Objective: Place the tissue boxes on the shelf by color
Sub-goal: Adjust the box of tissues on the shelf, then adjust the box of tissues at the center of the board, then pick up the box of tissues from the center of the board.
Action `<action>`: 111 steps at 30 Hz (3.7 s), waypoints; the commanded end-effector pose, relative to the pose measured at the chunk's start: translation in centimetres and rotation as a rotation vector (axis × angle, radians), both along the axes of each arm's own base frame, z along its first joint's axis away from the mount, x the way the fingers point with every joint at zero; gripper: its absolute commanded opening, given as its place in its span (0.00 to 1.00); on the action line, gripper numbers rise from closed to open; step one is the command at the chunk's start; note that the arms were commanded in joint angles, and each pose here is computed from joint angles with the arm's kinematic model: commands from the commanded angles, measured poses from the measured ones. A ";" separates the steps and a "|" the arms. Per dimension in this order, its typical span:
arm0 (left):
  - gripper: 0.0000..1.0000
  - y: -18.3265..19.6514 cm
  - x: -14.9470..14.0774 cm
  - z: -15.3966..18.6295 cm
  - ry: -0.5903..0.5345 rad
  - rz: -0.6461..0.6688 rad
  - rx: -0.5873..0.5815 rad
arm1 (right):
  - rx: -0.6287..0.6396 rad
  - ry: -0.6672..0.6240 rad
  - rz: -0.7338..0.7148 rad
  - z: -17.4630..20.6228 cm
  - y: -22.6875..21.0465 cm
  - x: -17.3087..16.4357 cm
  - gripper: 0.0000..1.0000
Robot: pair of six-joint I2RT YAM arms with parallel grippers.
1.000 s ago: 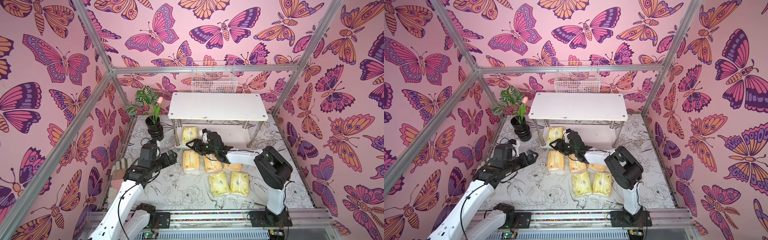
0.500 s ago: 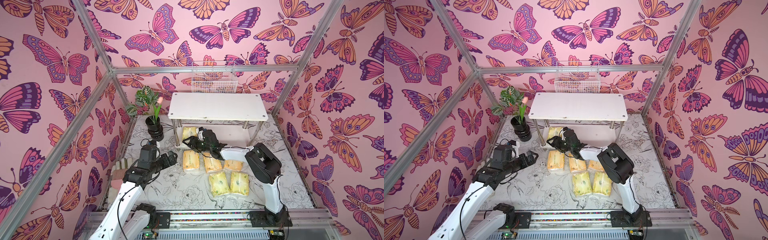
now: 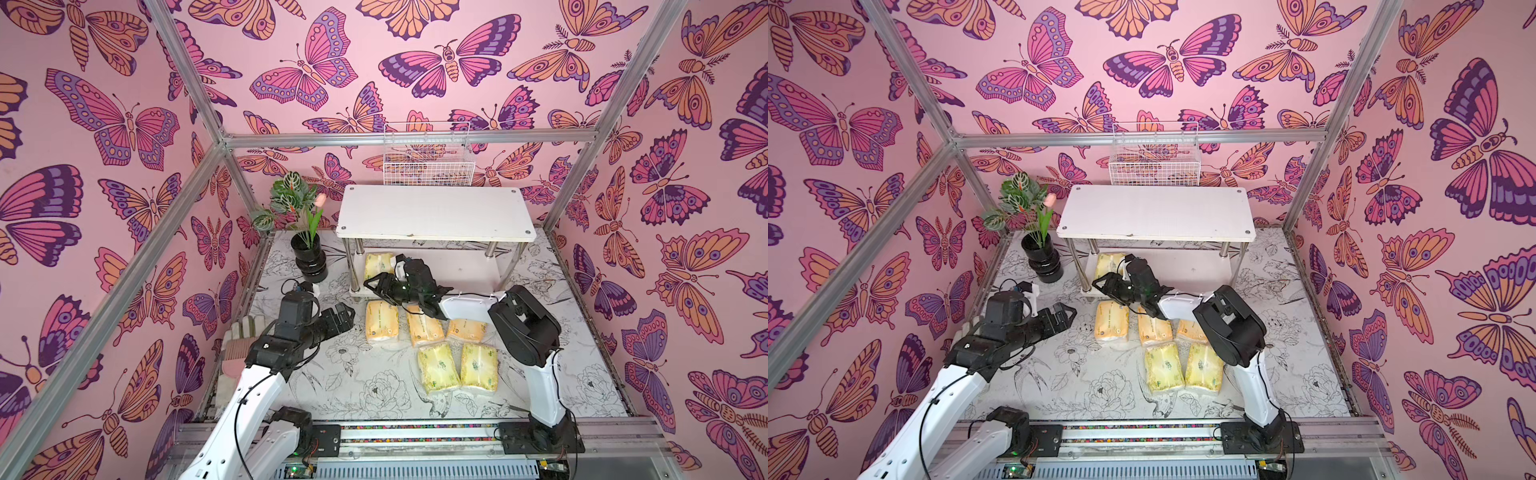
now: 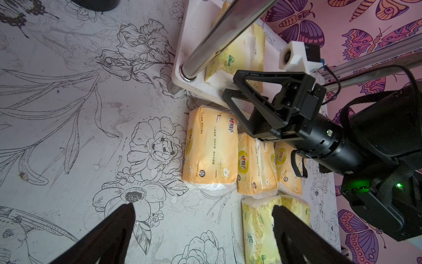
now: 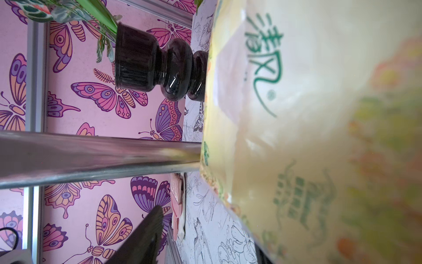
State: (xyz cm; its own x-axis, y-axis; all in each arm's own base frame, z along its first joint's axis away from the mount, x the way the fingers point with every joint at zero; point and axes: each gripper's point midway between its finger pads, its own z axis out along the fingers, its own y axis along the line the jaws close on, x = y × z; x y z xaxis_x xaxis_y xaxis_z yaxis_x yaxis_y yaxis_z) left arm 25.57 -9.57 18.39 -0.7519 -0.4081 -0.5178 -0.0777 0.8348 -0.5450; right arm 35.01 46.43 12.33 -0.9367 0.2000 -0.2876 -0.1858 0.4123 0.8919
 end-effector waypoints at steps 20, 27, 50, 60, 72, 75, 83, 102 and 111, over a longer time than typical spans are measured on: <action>0.99 -8.1 -6.7 -4.5 0.154 -0.297 -0.015 | -0.598 -0.025 0.088 -3.6 -22.2 -16.9 0.74; 0.99 -9.9 -7.9 -7.0 0.222 -0.339 0.023 | -0.708 0.021 0.065 -6.8 -24.7 -17.8 0.74; 0.99 -12.4 -7.2 -9.1 0.247 -0.349 -0.044 | -0.473 0.014 0.193 -4.7 -15.0 -18.7 0.74; 1.00 -13.3 -8.0 -11.3 0.322 -0.361 -0.093 | -0.523 0.025 0.165 -6.4 -20.4 -21.6 0.83; 0.99 -14.2 -8.2 -12.8 0.351 -0.334 -0.188 | -0.487 0.025 0.261 -8.5 -18.7 -22.3 0.84; 1.00 -15.0 -7.8 -13.2 0.357 -0.336 -0.222 | -0.451 0.047 0.291 -8.8 -17.7 -22.5 0.83; 1.00 -15.9 -7.1 -14.2 0.359 -0.324 -0.254 | -0.307 0.104 0.334 -8.2 -16.4 -24.0 0.80; 1.00 -16.7 -7.2 -15.2 0.371 -0.330 -0.270 | -0.182 0.141 0.331 -7.8 -15.4 -24.4 0.38; 0.99 -16.7 -6.9 -12.4 0.306 -0.327 -0.313 | -0.152 0.126 0.322 -6.0 -15.6 -24.5 0.13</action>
